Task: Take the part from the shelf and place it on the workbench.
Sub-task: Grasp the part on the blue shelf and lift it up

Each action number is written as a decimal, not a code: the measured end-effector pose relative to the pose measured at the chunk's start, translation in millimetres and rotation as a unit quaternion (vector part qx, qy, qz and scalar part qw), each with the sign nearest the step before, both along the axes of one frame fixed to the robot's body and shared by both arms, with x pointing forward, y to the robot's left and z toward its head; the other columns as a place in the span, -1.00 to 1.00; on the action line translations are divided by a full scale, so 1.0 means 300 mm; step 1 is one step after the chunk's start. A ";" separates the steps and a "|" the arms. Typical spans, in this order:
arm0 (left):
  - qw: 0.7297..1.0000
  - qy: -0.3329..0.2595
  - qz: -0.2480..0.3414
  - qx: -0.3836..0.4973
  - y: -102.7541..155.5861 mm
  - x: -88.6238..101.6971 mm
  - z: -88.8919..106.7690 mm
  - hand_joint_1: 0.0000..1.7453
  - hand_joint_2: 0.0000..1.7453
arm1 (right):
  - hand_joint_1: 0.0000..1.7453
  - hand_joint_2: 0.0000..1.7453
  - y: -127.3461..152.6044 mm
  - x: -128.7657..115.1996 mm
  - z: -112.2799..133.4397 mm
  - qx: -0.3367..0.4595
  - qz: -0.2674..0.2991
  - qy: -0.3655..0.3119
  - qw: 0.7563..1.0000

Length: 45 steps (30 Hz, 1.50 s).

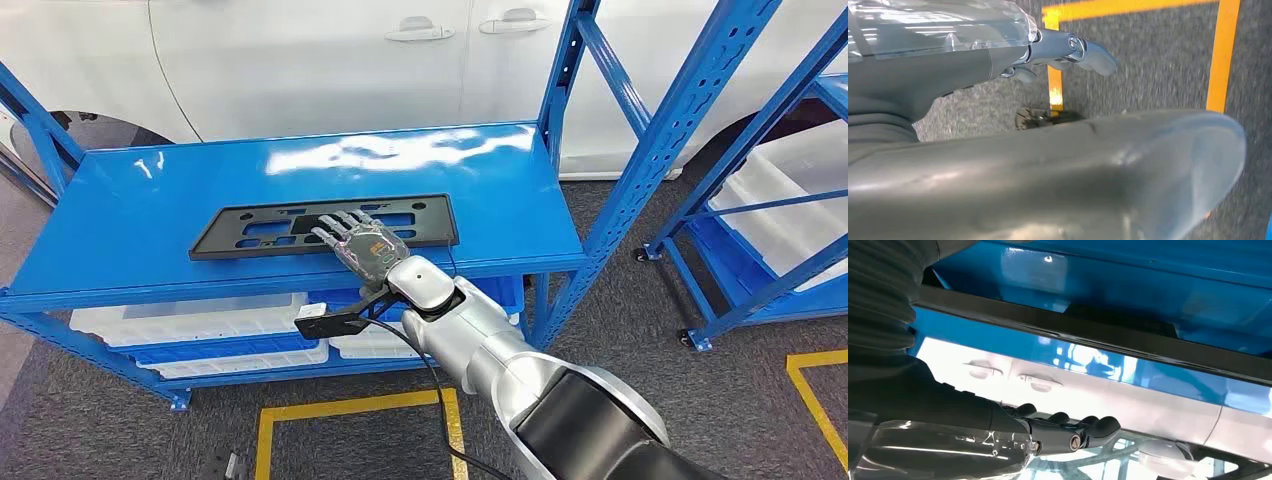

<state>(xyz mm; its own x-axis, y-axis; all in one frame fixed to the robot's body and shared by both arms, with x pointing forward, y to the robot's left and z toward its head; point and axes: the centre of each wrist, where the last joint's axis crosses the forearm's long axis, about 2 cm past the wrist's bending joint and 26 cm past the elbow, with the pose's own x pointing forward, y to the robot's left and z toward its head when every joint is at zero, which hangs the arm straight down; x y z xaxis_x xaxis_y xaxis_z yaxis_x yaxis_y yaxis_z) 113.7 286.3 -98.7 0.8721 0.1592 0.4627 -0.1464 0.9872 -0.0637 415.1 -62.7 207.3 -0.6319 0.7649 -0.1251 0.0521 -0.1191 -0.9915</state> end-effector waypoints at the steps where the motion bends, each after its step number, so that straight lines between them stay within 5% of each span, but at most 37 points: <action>1: 1.000 0.001 0.000 0.000 0.000 -0.002 -0.001 -1.00 -1.00 | -1.00 -1.00 0.001 -0.003 -0.004 0.003 -0.001 0.002 1.000; 32: 1.000 -0.005 -0.002 0.007 -0.001 -0.003 -0.001 -1.00 -1.00 | -1.00 -1.00 0.002 -0.017 -0.022 0.123 0.043 0.041 0.991; 36: 1.000 -0.003 -0.001 0.009 0.003 -0.006 -0.002 -1.00 -1.00 | -1.00 1.00 -0.001 -0.020 -0.031 0.138 0.040 0.050 0.988; 45: 1.000 -0.001 -0.002 0.018 0.008 -0.003 -0.001 -1.00 -1.00 | -1.00 1.00 -0.004 -0.008 -0.005 0.082 -0.036 -0.030 0.996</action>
